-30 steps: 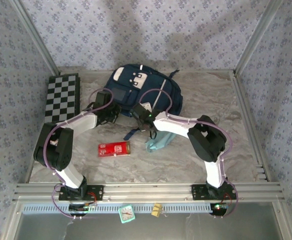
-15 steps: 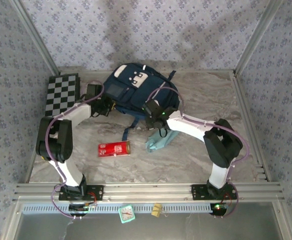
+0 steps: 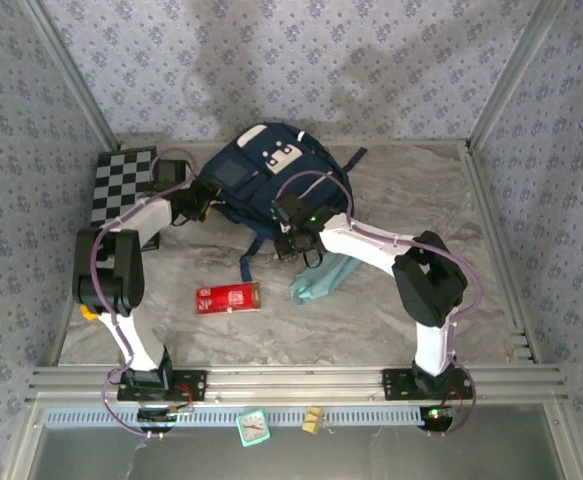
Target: Pack books, pencil case, and school supplies into a backpack
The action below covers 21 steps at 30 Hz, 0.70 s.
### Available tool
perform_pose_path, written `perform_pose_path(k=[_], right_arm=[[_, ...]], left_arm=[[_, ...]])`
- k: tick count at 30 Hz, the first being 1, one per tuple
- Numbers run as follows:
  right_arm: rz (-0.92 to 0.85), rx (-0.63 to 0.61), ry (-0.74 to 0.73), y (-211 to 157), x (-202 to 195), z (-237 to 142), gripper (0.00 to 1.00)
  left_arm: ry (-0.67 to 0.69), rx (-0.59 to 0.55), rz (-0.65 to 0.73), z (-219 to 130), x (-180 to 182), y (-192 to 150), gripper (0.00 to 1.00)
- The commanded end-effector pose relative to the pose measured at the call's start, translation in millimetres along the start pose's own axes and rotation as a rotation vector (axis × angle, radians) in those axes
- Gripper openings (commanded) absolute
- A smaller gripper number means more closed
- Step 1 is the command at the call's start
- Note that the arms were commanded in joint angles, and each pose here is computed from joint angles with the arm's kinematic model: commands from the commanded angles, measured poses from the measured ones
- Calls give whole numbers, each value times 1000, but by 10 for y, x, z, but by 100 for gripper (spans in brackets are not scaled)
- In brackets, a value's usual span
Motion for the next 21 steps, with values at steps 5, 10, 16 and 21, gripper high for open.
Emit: perform_pose_path(k=[5,10,16,21], right_arm=[[40,7,8,83,85,-55,0],[71,51,31,13,130,-39,0],[85,80,35,-21,215,-18,0],[102,105,25,-42,216,-23,0]], left_arm=[[-65,46,-94,-294,-21,-846,68],[-114,59,-151,-207,-194,-1189,71],[-110,38,-162,-70,-291,-1298,68],[-101,29,-176,3,-303,-1400,60]])
Point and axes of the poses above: each hand's point on the last joint's axis, 136 mm out from that joint toward the fingers, its own z axis out along the fingers, its own x axis along the line the jaws close on, y = z × x, the point moved 7 cm from there along -z, back along the fingers, and after that the axes turned 5 degrees about z, right-handed, at the moved point
